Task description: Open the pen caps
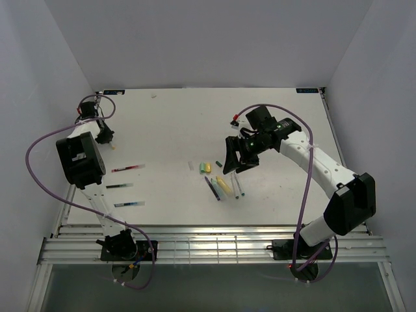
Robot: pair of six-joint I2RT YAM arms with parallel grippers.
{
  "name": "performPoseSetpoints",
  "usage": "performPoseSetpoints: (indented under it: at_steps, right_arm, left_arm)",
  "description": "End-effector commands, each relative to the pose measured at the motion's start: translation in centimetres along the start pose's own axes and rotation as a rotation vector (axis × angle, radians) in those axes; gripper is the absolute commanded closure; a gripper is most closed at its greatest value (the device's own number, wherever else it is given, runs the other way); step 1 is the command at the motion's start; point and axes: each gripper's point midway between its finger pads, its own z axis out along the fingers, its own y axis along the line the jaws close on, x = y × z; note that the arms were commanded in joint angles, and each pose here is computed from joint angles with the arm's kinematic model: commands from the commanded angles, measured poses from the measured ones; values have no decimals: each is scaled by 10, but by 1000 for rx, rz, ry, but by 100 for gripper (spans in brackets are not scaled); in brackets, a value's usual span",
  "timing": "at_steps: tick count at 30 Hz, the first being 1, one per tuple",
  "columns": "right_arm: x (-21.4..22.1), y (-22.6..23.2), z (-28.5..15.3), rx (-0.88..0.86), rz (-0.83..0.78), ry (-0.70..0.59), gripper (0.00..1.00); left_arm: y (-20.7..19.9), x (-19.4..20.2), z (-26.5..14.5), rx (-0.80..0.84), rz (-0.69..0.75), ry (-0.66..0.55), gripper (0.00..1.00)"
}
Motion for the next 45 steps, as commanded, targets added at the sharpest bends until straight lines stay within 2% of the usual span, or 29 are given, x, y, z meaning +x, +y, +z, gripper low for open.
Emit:
performPoseSetpoints:
  at_steps: [1,6,8,9,11,12,14,15,18,19,21,23,24,27,30,35,40,45]
  right_arm:
    - [-6,16,-24,-21,-32,-79,31]
    - [-9,26,-40,-32,-32,-131,31]
    - [-6,35,-43,-71,-27,-127,31]
    - [-6,38,-44,-87,-14,-127,31]
    - [-5,46,-46,-128,-3,-127,31]
    - [-8,50,-47,-149,4,-138,31]
    - [-11,60,-51,-200,12,-150,30]
    - [-18,67,-52,-230,-2,-175,30]
    - [-24,83,-54,-326,19,-183,29]
    - [-33,89,-55,-364,22,-210,28]
    - [-37,99,-58,-419,20,-220,25]
    - [-45,110,-61,-479,20,-242,22]
    - [-46,113,-61,-495,18,-245,13]
    - [-45,128,-52,-529,-1,-220,10]
    - [-44,146,-41,-545,-35,-207,12]
    - [-52,171,-28,-603,-45,-207,28]
    - [-64,198,-16,-624,-76,-200,32]
    - [-70,206,-2,-628,-64,-183,35]
  left_arm:
    - [-19,19,-29,111,12,78,100]
    - [-73,-15,-116,328,-19,-34,100]
    - [-97,-8,-148,438,-53,-13,100]
    - [-116,-4,-179,507,-38,-34,100]
    - [-139,24,-207,599,-29,16,100]
    - [-160,39,-244,678,23,-1,100]
    - [-175,74,-271,753,59,48,100]
    - [-196,106,-297,826,123,94,100]
    - [-194,161,-351,918,149,164,100]
    - [-186,168,-377,960,146,144,100]
    - [-170,199,-388,951,110,216,100]
    - [-149,211,-409,982,85,202,100]
    - [-142,217,-414,981,59,220,100]
    - [-123,224,-435,1017,32,196,100]
    - [-113,231,-446,1039,27,208,100]
    - [-109,236,-454,1056,32,236,100]
    - [-108,240,-455,1055,29,259,100]
    - [-108,241,-454,1052,25,266,100]
